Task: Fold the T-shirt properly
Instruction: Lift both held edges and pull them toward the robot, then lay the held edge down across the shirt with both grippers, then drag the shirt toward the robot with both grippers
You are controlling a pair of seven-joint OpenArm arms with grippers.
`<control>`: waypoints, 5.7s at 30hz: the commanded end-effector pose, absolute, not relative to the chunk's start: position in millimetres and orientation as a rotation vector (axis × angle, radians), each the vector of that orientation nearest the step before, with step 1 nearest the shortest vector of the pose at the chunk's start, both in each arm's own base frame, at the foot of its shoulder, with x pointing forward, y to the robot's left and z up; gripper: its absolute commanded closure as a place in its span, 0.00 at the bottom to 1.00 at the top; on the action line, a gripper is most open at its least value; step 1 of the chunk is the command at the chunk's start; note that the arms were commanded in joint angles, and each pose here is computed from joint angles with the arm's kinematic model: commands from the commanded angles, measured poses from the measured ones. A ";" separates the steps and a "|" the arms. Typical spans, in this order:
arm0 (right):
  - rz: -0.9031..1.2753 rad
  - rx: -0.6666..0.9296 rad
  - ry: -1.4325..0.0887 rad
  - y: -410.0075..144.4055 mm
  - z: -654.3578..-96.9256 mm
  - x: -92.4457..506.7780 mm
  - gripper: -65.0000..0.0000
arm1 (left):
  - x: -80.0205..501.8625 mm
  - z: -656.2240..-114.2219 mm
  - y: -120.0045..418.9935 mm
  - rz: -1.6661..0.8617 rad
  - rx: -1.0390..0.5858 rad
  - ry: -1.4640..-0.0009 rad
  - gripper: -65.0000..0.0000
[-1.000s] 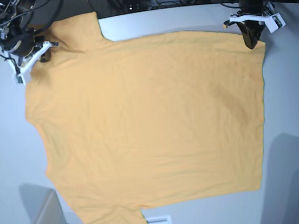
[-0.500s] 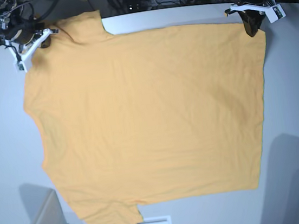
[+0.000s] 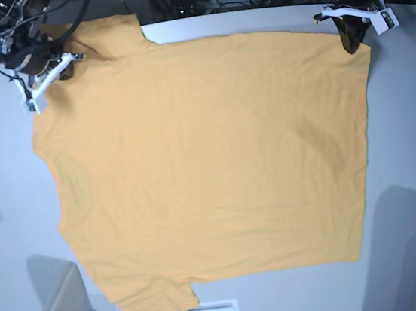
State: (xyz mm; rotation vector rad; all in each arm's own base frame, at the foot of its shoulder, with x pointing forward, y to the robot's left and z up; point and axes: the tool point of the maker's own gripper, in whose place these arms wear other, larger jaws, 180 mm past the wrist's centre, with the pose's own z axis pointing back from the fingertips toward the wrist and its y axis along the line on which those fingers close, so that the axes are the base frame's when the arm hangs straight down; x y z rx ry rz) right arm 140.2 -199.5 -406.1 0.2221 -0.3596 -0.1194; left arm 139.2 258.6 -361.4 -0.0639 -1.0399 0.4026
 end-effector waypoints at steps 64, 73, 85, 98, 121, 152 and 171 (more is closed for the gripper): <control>-0.241 0.658 -0.645 -197.5 -356.4 357.0 1.00 | 265.3 -348.0 292.0 0.520 -0.031 -1.188 1.00; -0.327 0.712 -0.653 -202.9 -372.6 374.2 1.00 | 281.0 -359.4 303.6 0.556 -0.017 -1.178 1.00; -0.510 0.713 -0.600 -218.2 -383.4 374.5 0.54 | 309.9 -371.9 304.8 0.591 -0.063 -1.089 1.00; -0.630 0.465 -0.838 -272.5 -336.6 340.7 0.57 | 339.3 -339.4 305.1 0.589 -0.092 -1.184 0.26; -0.910 0.401 -0.714 -241.7 -415.4 241.5 0.42 | 211.0 -369.4 333.4 0.775 0.032 -1.072 0.19; -0.948 0.381 -0.736 -260.0 -429.5 257.3 0.43 | 242.1 -423.1 313.0 0.840 -0.131 -0.953 0.51; -0.909 0.394 -0.807 -267.1 -429.5 271.9 1.00 | 238.1 -430.0 315.9 0.847 -0.123 -0.933 1.00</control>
